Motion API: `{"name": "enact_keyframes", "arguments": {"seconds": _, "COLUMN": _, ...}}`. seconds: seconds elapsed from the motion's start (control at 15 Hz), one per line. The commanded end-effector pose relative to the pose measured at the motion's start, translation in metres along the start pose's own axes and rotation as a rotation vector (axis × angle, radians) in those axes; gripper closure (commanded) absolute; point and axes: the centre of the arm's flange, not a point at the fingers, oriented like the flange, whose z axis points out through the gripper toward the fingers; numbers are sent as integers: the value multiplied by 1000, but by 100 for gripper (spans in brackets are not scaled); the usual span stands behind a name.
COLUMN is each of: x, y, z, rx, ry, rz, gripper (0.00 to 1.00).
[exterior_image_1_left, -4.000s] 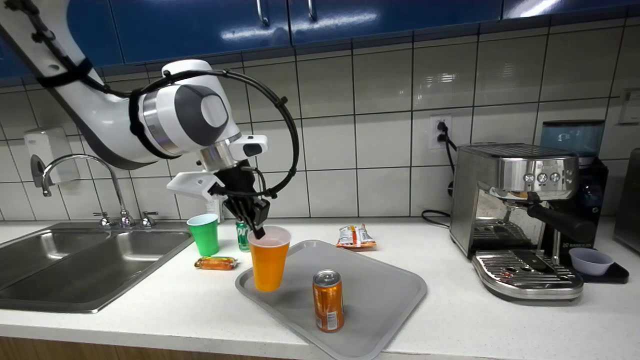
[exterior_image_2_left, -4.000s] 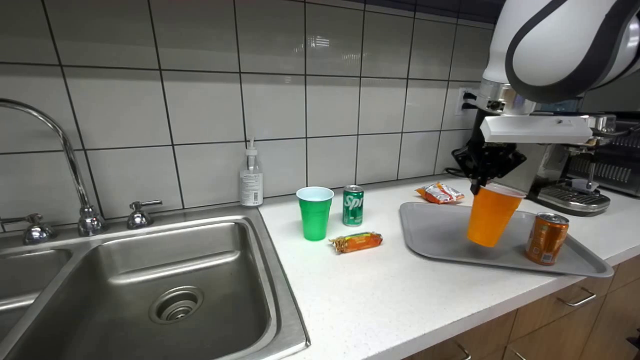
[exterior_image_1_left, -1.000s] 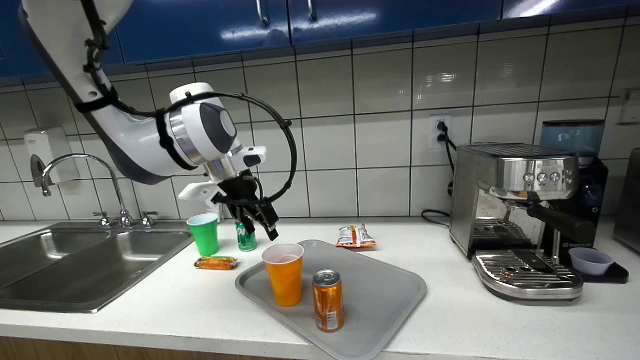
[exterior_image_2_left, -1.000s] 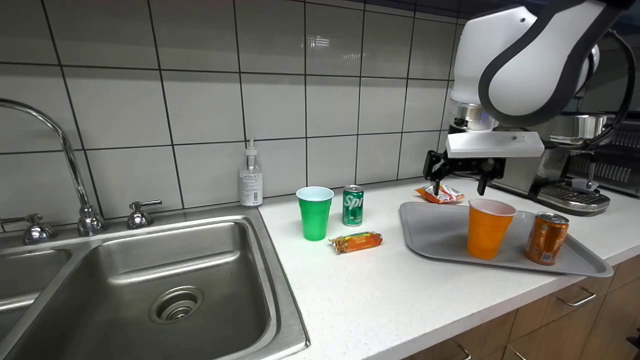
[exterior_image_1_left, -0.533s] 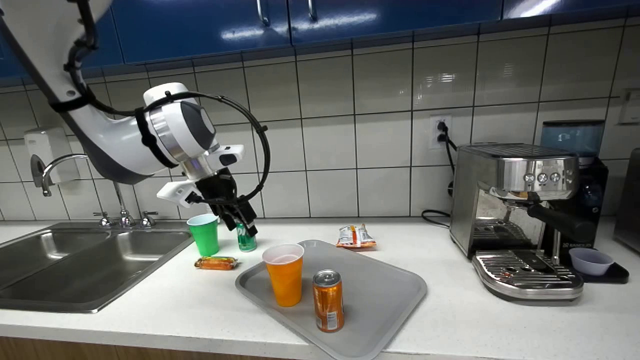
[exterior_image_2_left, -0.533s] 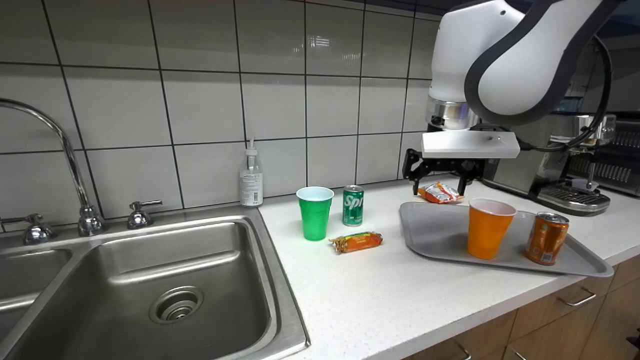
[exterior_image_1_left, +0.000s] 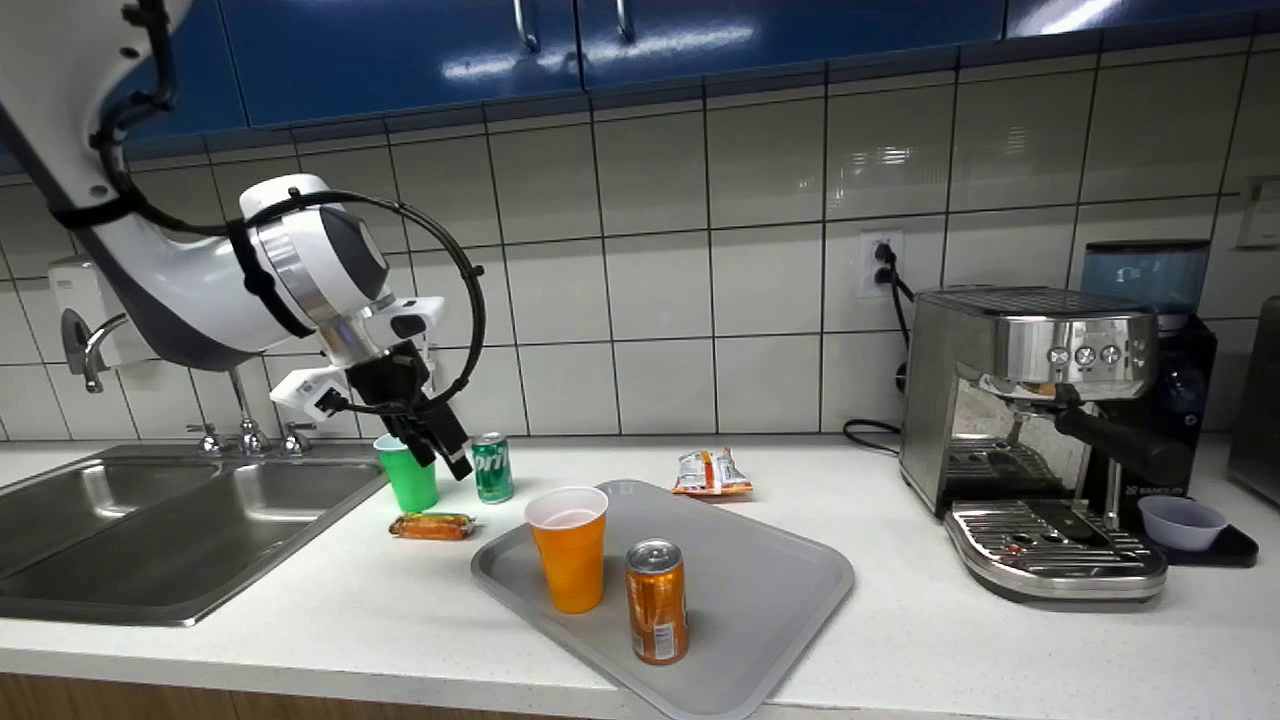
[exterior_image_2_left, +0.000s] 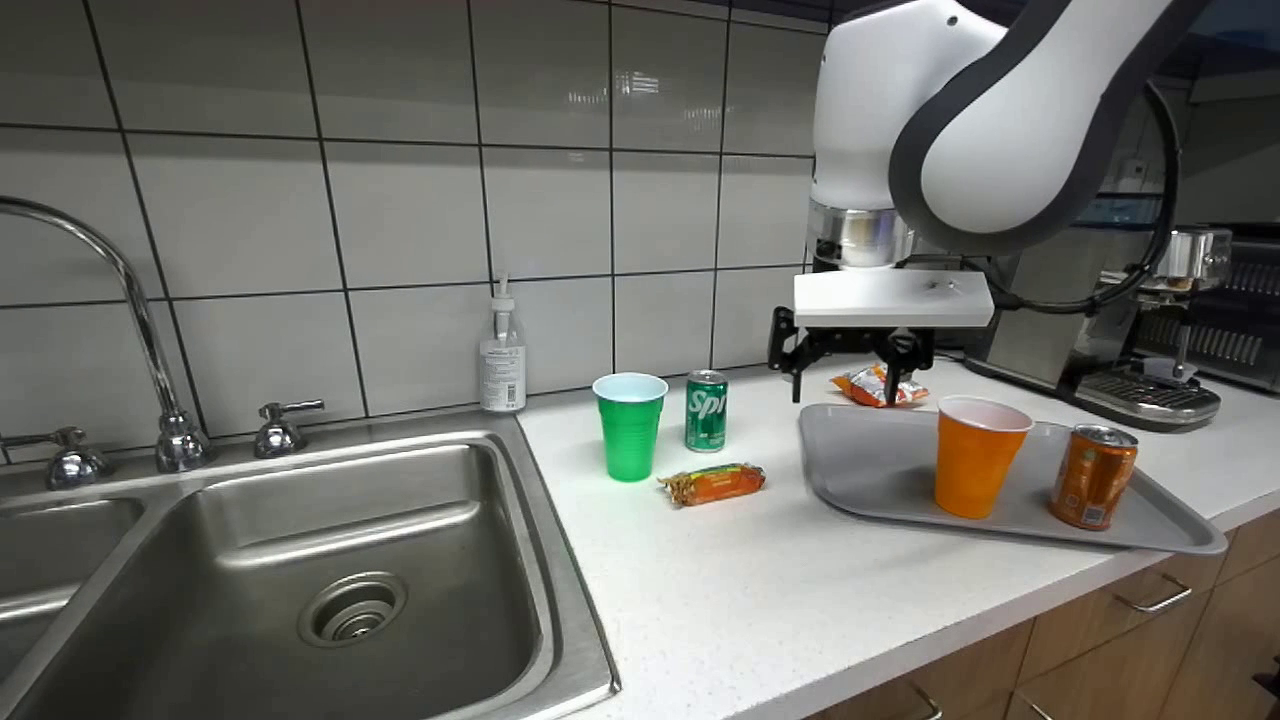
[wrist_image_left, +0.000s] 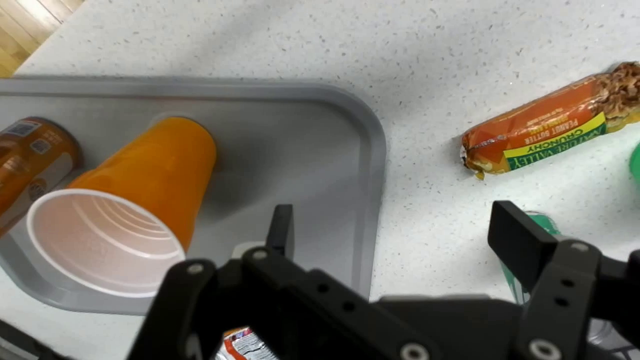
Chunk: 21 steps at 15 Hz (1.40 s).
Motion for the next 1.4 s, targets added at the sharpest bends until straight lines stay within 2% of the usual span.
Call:
{"name": "enact_keyframes", "arguments": {"seconds": 0.0, "x": 0, "y": -23, "z": 1, "rx": -39, "ry": -1, "rz": 16, "gripper": 0}}
{"name": "enact_keyframes", "arguments": {"seconds": 0.47, "x": -3, "y": -56, "z": 9, "rx": -83, "ry": -18, "rz": 21, "gripper": 0}}
{"name": "enact_keyframes", "arguments": {"seconds": 1.0, "x": 6, "y": -83, "z": 29, "rx": -154, "ry": -30, "rz": 83, "gripper": 0}}
{"name": "enact_keyframes", "arguments": {"seconds": 1.33, "x": 8, "y": -98, "z": 44, "rx": -170, "ry": -36, "rz": 139, "gripper": 0}}
